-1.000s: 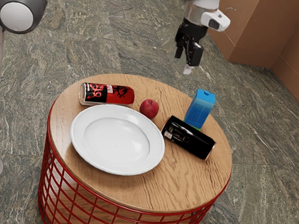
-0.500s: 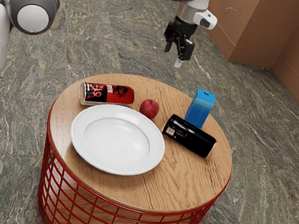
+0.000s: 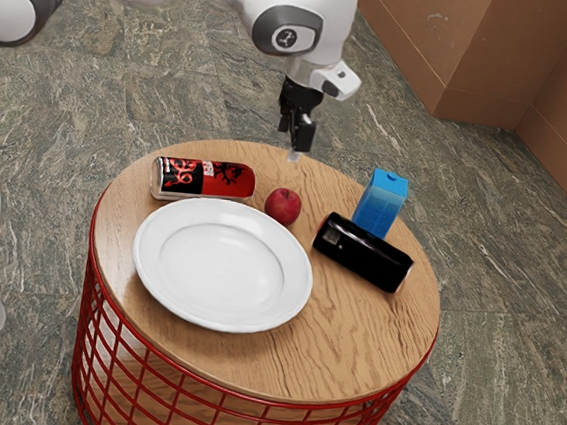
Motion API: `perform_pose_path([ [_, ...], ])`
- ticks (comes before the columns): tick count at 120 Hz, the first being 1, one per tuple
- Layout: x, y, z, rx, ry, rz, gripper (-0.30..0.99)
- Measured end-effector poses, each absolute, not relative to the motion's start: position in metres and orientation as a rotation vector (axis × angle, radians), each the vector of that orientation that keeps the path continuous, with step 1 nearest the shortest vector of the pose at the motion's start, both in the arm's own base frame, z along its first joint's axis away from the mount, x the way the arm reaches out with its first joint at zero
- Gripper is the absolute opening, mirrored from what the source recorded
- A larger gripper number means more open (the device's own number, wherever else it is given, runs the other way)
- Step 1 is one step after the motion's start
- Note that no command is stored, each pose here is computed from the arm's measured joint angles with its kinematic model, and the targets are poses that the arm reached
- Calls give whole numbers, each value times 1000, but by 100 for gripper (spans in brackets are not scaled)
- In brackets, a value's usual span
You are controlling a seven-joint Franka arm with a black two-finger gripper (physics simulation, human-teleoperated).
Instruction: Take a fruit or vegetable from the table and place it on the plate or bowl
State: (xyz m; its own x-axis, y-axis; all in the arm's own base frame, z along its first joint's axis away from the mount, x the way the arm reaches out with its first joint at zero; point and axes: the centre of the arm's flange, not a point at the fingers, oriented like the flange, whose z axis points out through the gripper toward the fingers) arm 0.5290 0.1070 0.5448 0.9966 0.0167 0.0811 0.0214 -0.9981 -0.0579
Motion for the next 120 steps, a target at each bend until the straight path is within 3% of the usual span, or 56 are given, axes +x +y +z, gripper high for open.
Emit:
perform_pose_path([
  [120, 533, 56, 491, -3049, 357, -144, 69],
])
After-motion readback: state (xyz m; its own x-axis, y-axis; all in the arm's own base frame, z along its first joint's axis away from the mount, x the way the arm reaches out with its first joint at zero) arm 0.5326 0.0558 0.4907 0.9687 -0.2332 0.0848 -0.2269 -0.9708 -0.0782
